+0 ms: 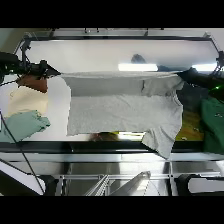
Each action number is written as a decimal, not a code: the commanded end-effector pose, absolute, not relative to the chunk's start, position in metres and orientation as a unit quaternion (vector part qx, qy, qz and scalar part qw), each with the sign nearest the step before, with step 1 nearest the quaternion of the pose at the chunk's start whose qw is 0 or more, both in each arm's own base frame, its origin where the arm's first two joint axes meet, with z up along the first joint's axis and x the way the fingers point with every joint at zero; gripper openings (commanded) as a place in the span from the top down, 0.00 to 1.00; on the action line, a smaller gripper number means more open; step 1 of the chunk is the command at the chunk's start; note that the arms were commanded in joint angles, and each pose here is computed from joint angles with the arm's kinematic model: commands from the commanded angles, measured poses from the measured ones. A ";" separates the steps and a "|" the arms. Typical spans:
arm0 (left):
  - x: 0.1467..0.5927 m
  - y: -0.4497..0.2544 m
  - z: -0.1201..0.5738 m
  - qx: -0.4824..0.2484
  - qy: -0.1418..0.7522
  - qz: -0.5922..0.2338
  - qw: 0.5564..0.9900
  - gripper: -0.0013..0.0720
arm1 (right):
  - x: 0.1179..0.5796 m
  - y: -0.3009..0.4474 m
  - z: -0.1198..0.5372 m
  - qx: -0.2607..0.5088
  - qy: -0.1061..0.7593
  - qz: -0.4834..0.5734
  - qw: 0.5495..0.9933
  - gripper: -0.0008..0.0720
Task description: Fold the shirts.
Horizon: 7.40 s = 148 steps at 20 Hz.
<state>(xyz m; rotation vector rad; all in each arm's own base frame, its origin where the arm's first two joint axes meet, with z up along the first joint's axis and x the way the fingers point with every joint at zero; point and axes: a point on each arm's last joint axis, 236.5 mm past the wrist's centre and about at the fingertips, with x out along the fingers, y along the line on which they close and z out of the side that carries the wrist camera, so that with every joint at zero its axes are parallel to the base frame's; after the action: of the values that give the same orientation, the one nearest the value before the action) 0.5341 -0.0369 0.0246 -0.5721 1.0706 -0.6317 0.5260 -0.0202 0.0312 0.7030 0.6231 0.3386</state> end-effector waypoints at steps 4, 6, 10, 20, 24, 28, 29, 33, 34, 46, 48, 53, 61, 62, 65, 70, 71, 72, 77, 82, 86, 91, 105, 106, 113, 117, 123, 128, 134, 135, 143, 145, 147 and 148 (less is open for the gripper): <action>0.575 -0.065 -0.009 -0.259 0.497 -0.303 0.771 0.96 | 0.566 -0.028 0.009 0.352 0.293 0.167 0.873 0.97; 0.572 -0.066 -0.019 -0.264 0.506 -0.299 0.765 0.96 | 0.558 -0.025 0.009 0.350 0.303 0.186 0.867 0.97; 0.540 -0.065 -0.048 -0.287 0.554 -0.303 0.720 0.96 | 0.531 -0.042 0.004 0.344 0.330 0.214 0.852 0.97; 0.498 -0.089 -0.091 -0.313 0.613 -0.304 0.659 0.97 | 0.451 -0.045 -0.074 0.364 0.445 0.218 0.789 0.97; 0.493 -0.090 -0.096 -0.316 0.619 -0.303 0.652 0.98 | 0.443 -0.038 -0.079 0.373 0.460 0.223 0.774 0.97; 0.486 -0.082 -0.074 -0.340 0.637 -0.301 0.623 0.00 | 0.430 -0.046 -0.063 0.400 0.473 0.216 0.755 0.46; 0.484 -0.077 -0.063 -0.344 0.642 -0.302 0.615 0.01 | 0.422 -0.053 -0.057 0.398 0.482 0.208 0.753 0.46; 0.448 -0.056 -0.027 -0.360 0.669 -0.308 0.573 0.03 | 0.343 -0.068 -0.050 0.380 0.575 0.159 0.707 0.47; 0.439 -0.052 -0.022 -0.361 0.664 -0.308 0.578 0.03 | 0.318 -0.068 -0.057 0.382 0.601 0.124 0.691 0.47; 0.323 -0.026 -0.060 -0.365 0.683 -0.189 0.603 0.03 | 0.201 0.020 -0.120 0.480 0.623 0.023 0.618 0.38; 0.314 -0.030 -0.071 -0.366 0.680 -0.179 0.610 0.03 | 0.215 0.026 -0.114 0.494 0.598 0.050 0.629 0.51; 0.301 -0.035 -0.101 -0.368 0.681 -0.151 0.615 0.03 | 0.227 0.034 -0.098 0.504 0.573 0.081 0.641 0.97; 0.331 -0.075 -0.131 -0.275 0.660 -0.143 0.684 0.35 | 0.234 0.030 -0.079 0.495 0.551 0.075 0.668 0.97; 0.333 -0.079 -0.132 -0.267 0.658 -0.145 0.689 0.34 | 0.233 0.031 -0.078 0.495 0.551 0.077 0.668 0.97; 0.331 -0.087 -0.132 -0.259 0.662 -0.154 0.686 0.94 | 0.232 0.032 -0.077 0.495 0.552 0.080 0.666 0.97; 0.318 -0.078 -0.107 -0.278 0.679 -0.197 0.651 0.95 | 0.232 0.032 -0.076 0.499 0.553 0.080 0.663 0.97; 0.315 -0.072 -0.102 -0.289 0.681 -0.199 0.642 0.96 | 0.232 0.033 -0.074 0.502 0.554 0.080 0.660 0.97; 0.310 -0.065 -0.098 -0.303 0.684 -0.198 0.633 0.96 | 0.232 0.034 -0.074 0.502 0.554 0.082 0.659 0.97; 0.294 -0.043 -0.101 -0.349 0.682 -0.184 0.616 0.96 | 0.230 0.037 -0.071 0.510 0.557 0.084 0.649 0.97; 0.318 -0.067 -0.062 -0.354 0.660 -0.242 0.617 0.96 | 0.266 0.055 -0.003 0.551 0.456 0.192 0.672 0.97; 0.373 -0.071 -0.012 -0.299 0.612 -0.276 0.678 0.95 | 0.319 0.011 0.039 0.504 0.387 0.175 0.752 0.97; 0.440 -0.061 0.005 -0.324 0.588 -0.279 0.687 0.95 | 0.374 -0.019 0.022 0.479 0.381 0.140 0.778 0.97; 0.495 -0.078 -0.071 -0.312 0.649 -0.320 0.616 0.41 | 0.454 -0.005 -0.086 0.359 0.415 0.123 0.827 0.73; 0.494 -0.077 -0.062 -0.308 0.648 -0.330 0.614 0.15 | 0.451 -0.005 -0.080 0.353 0.423 0.133 0.824 0.34; 0.503 -0.053 0.000 -0.331 0.595 -0.305 0.666 0.06 | 0.430 -0.060 -0.088 0.307 0.536 0.072 0.783 0.04; 0.494 -0.067 0.015 -0.313 0.599 -0.327 0.661 0.98 | 0.423 -0.021 -0.120 0.342 0.579 0.117 0.730 0.04; 0.500 -0.153 0.010 -0.273 0.595 -0.360 0.665 0.98 | 0.440 0.046 -0.115 0.297 0.596 0.190 0.721 0.97; 0.489 -0.248 -0.073 -0.203 0.611 -0.317 0.697 0.98 | 0.437 0.056 -0.064 0.284 0.592 0.245 0.714 0.98; 0.445 -0.347 -0.129 -0.112 0.658 -0.323 0.671 0.98 | 0.415 0.042 0.026 0.283 0.551 0.284 0.732 0.98; 0.435 -0.359 -0.135 -0.106 0.673 -0.330 0.654 0.98 | 0.412 0.039 0.037 0.280 0.544 0.286 0.737 0.98; 0.396 -0.439 -0.043 -0.186 0.639 -0.463 0.585 0.96 | 0.412 0.069 0.130 0.307 0.450 0.353 0.761 0.98; 0.405 -0.422 0.019 -0.192 0.601 -0.496 0.596 0.96 | 0.420 0.101 0.135 0.300 0.439 0.372 0.760 0.98; 0.420 -0.380 0.070 -0.194 0.565 -0.499 0.628 0.96 | 0.430 0.145 0.133 0.281 0.431 0.384 0.767 0.98; 0.427 -0.355 0.088 -0.199 0.555 -0.492 0.641 0.96 | 0.435 0.171 0.129 0.272 0.428 0.390 0.769 0.98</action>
<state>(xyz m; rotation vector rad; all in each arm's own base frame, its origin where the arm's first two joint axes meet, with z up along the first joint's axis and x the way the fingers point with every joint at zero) 0.4207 -0.3932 0.0162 -0.4107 1.3836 -1.0669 0.4219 0.1173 0.1235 0.6123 0.9805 0.8114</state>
